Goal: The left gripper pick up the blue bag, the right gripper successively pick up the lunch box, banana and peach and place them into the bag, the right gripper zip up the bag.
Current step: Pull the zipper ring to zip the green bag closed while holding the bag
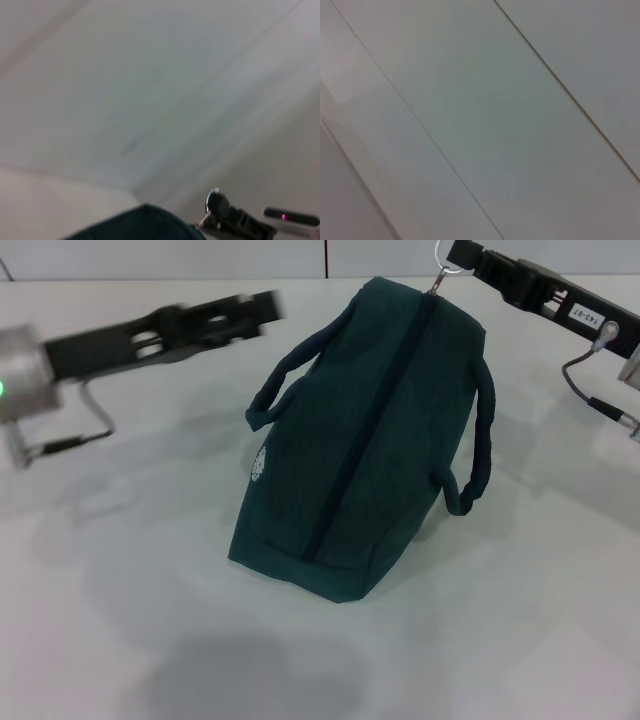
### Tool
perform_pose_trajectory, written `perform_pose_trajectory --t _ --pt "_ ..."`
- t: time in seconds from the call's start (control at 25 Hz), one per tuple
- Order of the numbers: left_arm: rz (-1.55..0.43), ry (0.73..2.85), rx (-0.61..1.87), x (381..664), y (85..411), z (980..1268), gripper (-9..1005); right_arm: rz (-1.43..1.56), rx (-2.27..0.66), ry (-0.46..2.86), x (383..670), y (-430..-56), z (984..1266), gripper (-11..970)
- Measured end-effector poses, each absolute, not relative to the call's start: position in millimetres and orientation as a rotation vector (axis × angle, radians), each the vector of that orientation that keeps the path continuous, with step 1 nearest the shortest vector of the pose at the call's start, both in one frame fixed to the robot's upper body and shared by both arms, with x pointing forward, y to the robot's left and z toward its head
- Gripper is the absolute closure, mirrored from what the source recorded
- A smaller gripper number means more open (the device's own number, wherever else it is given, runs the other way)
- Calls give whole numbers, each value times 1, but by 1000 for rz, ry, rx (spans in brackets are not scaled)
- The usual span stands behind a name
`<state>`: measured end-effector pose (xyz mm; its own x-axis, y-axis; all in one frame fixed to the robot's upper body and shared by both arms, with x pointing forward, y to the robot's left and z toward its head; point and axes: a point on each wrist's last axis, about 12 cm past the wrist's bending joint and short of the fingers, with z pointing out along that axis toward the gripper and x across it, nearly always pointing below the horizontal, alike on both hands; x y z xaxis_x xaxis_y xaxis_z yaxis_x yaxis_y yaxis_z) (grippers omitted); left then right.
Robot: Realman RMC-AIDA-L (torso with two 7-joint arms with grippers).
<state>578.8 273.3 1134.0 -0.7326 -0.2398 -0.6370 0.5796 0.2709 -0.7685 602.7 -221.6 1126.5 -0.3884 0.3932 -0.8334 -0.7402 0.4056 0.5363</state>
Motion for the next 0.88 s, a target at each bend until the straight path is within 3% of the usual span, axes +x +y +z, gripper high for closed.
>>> perform_pose_trajectory --t 0.24,0.88 --pt "-1509 2088 402 603 237 1143 122 1259 -326 1527 602 -221 1126 901" --pt "-1487 2084 429 610 215 1150 162 1275 -331 1500 596 -223 1126 898"
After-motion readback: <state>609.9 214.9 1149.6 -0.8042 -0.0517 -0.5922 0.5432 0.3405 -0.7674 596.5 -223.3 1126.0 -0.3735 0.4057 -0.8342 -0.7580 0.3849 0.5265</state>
